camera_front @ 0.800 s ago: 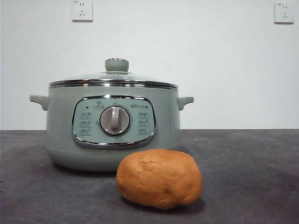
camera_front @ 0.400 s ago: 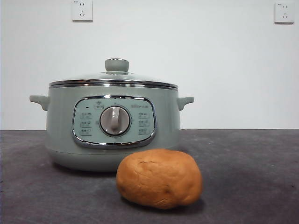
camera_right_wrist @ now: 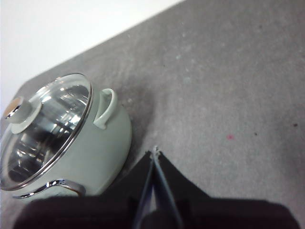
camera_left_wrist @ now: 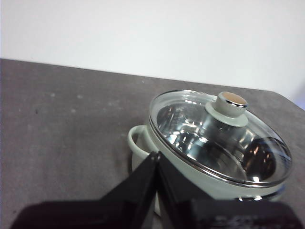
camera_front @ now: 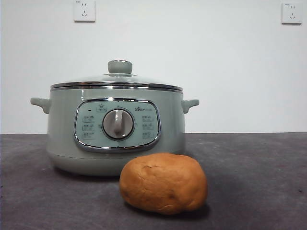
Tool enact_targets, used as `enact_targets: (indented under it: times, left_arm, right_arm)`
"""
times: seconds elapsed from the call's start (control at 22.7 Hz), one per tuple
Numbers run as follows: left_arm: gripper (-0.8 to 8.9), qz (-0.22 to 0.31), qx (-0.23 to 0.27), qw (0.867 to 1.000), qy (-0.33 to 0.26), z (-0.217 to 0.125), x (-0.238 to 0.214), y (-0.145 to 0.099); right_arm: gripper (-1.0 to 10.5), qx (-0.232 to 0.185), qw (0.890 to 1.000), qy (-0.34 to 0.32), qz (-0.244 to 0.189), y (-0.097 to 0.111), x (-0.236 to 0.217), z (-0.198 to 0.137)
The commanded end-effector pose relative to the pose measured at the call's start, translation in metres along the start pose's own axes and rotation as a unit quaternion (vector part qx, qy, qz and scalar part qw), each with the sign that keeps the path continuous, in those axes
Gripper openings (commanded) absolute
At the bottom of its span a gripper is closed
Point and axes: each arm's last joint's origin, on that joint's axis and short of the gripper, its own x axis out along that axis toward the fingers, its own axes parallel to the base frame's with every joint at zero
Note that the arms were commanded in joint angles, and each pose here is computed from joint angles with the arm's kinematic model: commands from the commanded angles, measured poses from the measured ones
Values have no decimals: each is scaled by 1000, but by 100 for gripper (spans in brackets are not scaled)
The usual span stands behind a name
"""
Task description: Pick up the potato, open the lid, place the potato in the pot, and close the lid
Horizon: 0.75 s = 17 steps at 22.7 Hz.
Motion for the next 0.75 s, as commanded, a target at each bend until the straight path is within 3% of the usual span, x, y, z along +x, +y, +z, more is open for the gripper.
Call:
enact_targets:
  times: [0.04,0.22,0.53,0.57,0.66,0.71,0.75]
  left_arm:
    - [-3,-5,-14,1000,24,3,1,-1]
    - [-2,-32,-24,998,55,7,4,-2]
    - [4,-90,-59,985,133,20,17,-5]
    - [52,-101,-60,982,149,22,19,-5]
    - [388,-115,-54,975,181,26,27,-4]
    - [581,-123,-57,970,200,27,32,-3]
    - [649,-129,-60,966,217,29,36,-3]
  right_arm:
    - [1,12,999,28,-11,4,0,9]
    - [1,26,997,65,-21,6,4,17]
    - [4,-11,987,154,40,8,16,24]
    - [32,-16,985,165,41,8,17,24]
    - [369,-23,981,191,36,7,21,25]
    - [632,-24,977,208,35,6,25,26]
    - [814,-31,973,227,39,7,28,25]
